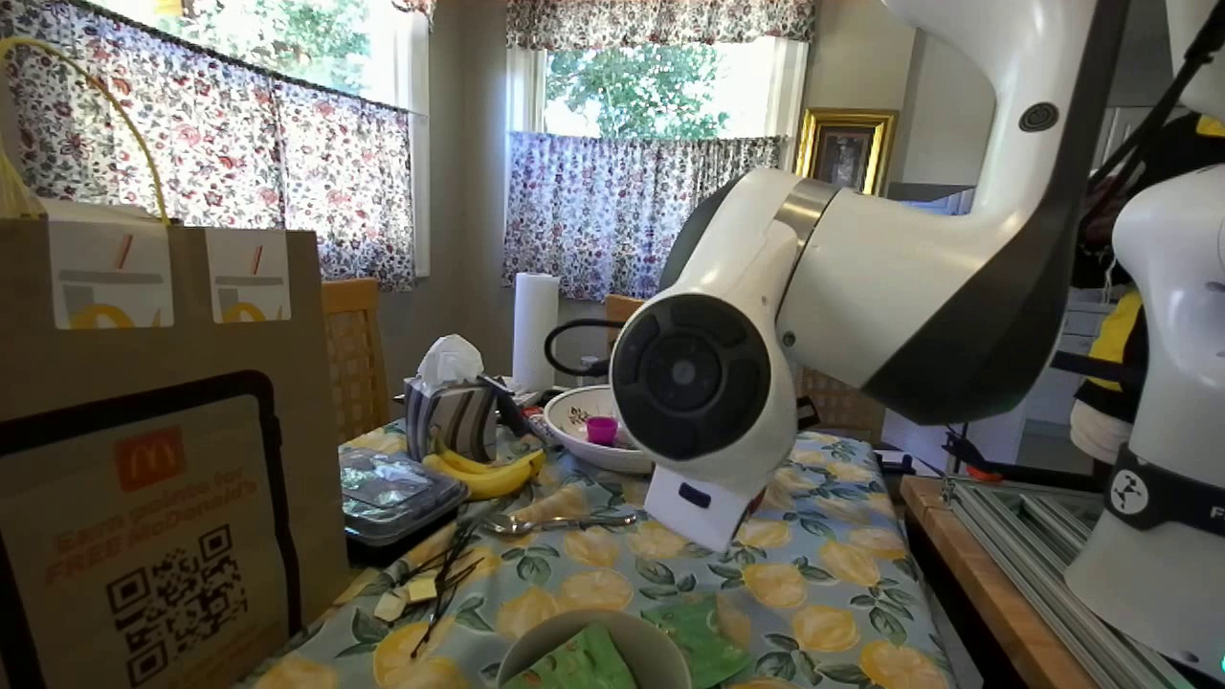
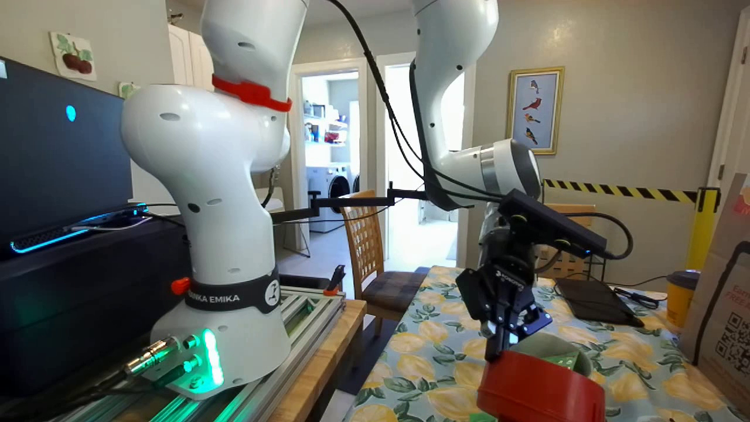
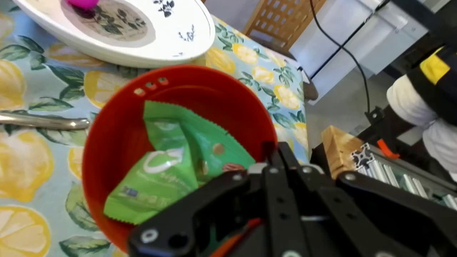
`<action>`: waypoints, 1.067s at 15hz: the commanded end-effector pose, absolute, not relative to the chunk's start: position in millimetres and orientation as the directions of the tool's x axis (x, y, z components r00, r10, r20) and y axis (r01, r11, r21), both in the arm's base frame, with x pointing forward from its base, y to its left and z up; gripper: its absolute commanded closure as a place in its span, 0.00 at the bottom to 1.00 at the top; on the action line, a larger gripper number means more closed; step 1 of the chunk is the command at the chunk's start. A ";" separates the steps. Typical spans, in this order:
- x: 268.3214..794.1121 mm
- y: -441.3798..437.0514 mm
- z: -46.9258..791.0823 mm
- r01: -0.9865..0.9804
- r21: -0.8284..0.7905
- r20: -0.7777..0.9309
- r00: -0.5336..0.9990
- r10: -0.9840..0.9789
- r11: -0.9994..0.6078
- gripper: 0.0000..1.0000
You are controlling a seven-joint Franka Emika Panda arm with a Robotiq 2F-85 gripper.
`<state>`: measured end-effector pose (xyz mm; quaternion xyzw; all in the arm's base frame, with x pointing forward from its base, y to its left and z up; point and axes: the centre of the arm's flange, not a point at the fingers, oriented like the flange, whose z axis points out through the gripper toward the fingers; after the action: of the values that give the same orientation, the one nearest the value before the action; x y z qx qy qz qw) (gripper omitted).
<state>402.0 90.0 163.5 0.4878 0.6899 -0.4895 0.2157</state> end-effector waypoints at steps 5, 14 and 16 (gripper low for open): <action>366.3 21.2 177.9 0.973 -0.220 -0.707 -0.109 0.699 -0.070 0.99; 372.4 -15.6 168.8 0.970 0.020 -0.460 0.224 0.859 -0.243 0.99; 373.6 -19.4 166.5 0.965 0.042 -0.417 0.253 0.873 -0.259 0.99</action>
<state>380.7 -12.2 169.1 0.7564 0.6058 -0.1931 0.1534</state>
